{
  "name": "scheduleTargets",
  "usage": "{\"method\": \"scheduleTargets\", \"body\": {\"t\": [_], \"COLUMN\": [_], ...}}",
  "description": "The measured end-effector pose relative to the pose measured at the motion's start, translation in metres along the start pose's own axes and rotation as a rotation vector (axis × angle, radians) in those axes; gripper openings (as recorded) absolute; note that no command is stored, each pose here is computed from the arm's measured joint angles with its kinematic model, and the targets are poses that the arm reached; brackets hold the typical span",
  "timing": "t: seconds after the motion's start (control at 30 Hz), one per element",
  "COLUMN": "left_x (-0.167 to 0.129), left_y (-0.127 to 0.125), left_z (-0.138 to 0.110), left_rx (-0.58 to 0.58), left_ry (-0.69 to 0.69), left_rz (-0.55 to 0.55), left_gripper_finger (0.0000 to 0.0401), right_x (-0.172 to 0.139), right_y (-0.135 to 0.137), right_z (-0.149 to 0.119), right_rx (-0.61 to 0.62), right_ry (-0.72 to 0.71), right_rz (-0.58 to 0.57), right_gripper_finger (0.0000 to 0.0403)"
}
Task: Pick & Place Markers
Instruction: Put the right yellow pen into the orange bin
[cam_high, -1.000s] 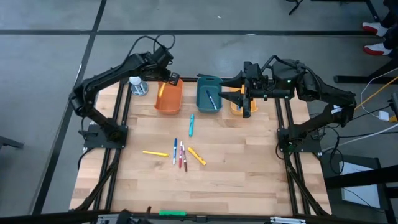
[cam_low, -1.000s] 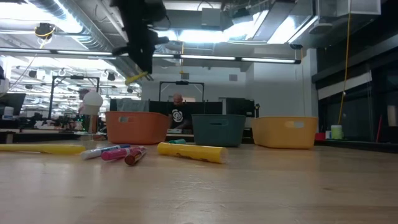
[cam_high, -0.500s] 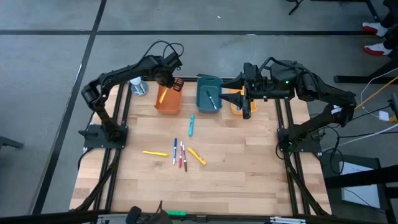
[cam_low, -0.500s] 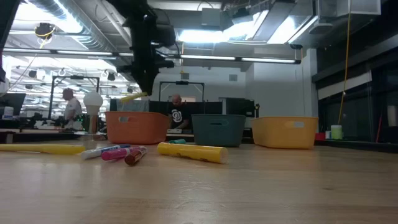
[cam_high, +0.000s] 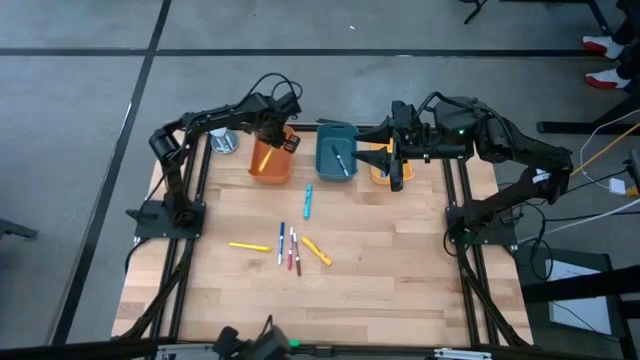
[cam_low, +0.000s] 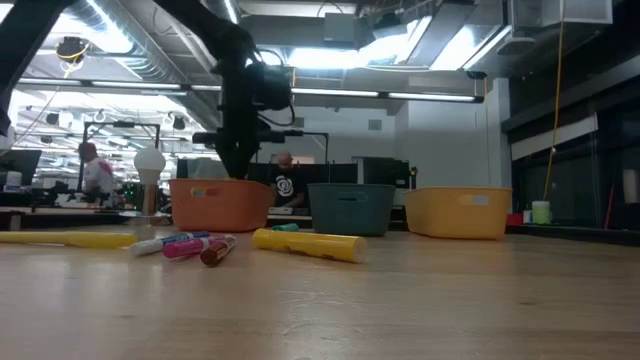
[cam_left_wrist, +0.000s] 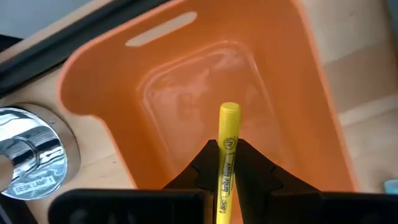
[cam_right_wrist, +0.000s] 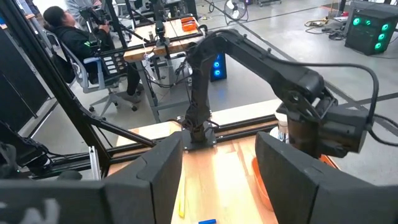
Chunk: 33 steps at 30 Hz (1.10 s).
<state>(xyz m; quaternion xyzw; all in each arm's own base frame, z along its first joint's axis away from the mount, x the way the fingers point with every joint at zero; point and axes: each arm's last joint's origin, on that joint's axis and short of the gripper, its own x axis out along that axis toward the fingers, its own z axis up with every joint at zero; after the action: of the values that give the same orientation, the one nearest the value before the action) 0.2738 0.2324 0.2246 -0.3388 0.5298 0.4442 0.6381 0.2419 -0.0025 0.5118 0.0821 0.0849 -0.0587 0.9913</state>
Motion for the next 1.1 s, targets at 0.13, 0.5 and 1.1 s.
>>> {"method": "scheduleTargets", "body": {"t": [0.13, 0.5, 1.1], "left_x": [0.009, 0.019, 0.034], "left_y": [-0.001, 0.004, 0.016], "left_z": [0.003, 0.010, 0.019], "left_rx": [-0.003, -0.035, -0.072], "left_ry": [0.021, 0.039, 0.074], "left_rz": [-0.016, -0.074, -0.096], "left_gripper_finger": [0.0028, 0.0032, 0.0031], "right_x": [0.000, 0.000, 0.000], "right_y": [0.000, 0.000, 0.000], "right_z": [0.000, 0.000, 0.000], "right_rx": [0.000, -0.004, -0.004], "right_ry": [0.000, 0.000, 0.000], "right_rz": [-0.001, -0.001, 0.000], "right_gripper_finger": [0.0200, 0.0200, 0.0200]}}
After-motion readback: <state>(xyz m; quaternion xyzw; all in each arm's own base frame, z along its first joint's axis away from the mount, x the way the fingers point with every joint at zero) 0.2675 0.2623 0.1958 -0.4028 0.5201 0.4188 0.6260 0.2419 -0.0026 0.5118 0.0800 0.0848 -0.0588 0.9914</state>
